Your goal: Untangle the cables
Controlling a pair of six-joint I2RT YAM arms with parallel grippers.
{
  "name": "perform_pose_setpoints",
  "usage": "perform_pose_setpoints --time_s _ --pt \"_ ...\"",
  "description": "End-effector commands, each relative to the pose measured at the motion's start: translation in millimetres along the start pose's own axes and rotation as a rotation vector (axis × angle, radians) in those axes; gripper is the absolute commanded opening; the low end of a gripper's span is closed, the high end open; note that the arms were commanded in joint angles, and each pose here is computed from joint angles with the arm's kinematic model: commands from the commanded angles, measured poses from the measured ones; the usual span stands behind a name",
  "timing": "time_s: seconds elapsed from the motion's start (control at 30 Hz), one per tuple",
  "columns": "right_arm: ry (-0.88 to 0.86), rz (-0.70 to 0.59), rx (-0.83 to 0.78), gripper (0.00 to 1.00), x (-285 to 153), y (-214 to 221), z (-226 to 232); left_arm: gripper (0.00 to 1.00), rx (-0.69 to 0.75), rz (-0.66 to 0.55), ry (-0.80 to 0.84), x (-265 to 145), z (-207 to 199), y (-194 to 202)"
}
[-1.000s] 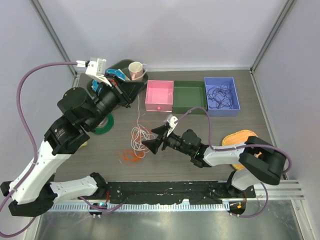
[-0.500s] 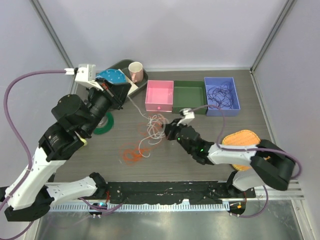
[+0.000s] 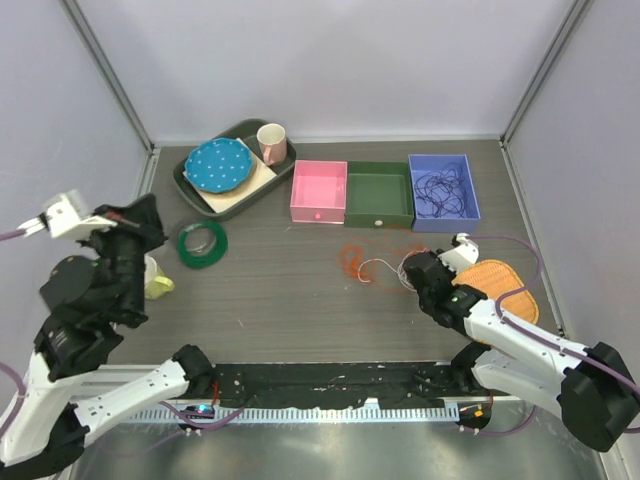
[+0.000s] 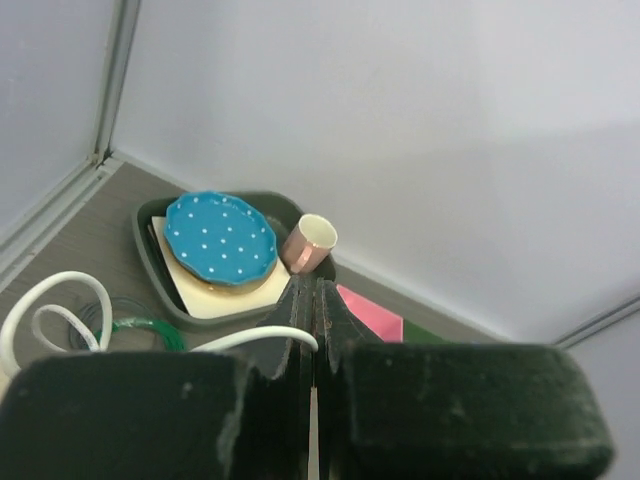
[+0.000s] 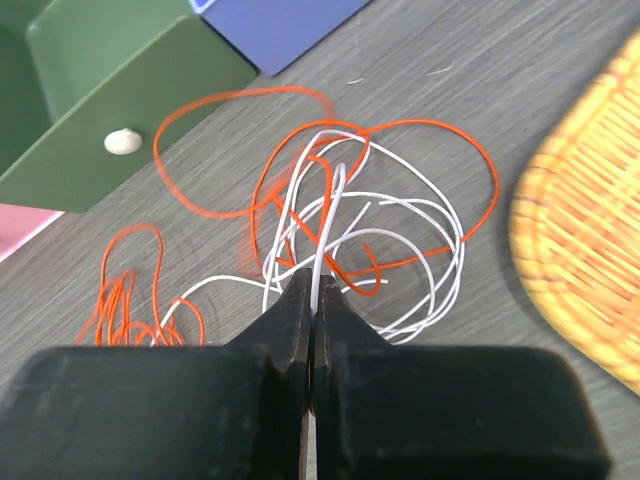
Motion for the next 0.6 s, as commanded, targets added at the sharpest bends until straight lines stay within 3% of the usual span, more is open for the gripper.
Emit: perform_pose_setpoints --time_s 0.0,0.13,0.3,0.4,0.43,0.47,0.57 --pt "0.058 -0.028 0.013 0.01 -4.5 -8.3 -11.2 0.01 -0.098 -0.039 0.036 -9.8 4.4 -18.7" --pt "-0.136 -0.003 -0.038 0.04 -6.3 -7.9 19.6 0.01 -0.035 0.102 0.208 -5.5 -35.1 7.0" --pt "-0.392 0.035 -0.155 0.12 -14.1 2.1 50.0 0.01 0.079 0.245 0.283 12.9 -82.4 39.3" --pt "-0.597 0.096 -0.237 0.25 -30.5 10.6 72.8 0.01 0.131 0.341 0.349 22.0 -108.9 70.2" --pt "-0.640 0.099 -0.250 0.36 -34.6 10.3 77.5 0.01 0.139 0.360 0.369 22.9 -115.2 75.7" --pt "-0.699 0.118 -0.268 0.39 -42.6 12.1 81.6 0.01 0.153 0.402 0.397 25.8 -125.6 89.0" --pt "-0.691 0.118 -0.277 0.51 -46.8 10.8 76.2 0.01 0.172 0.442 0.432 33.6 -142.2 108.4"
Point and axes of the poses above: each gripper's point midway between its finger pads, its own x axis out along the fingers, its own z axis along the line the jaws close on, y = z × x, the point moved 4 cm from there along -x, back along the fingers, and after that the axes turned 7 degrees about -x, right-handed, at the moved point
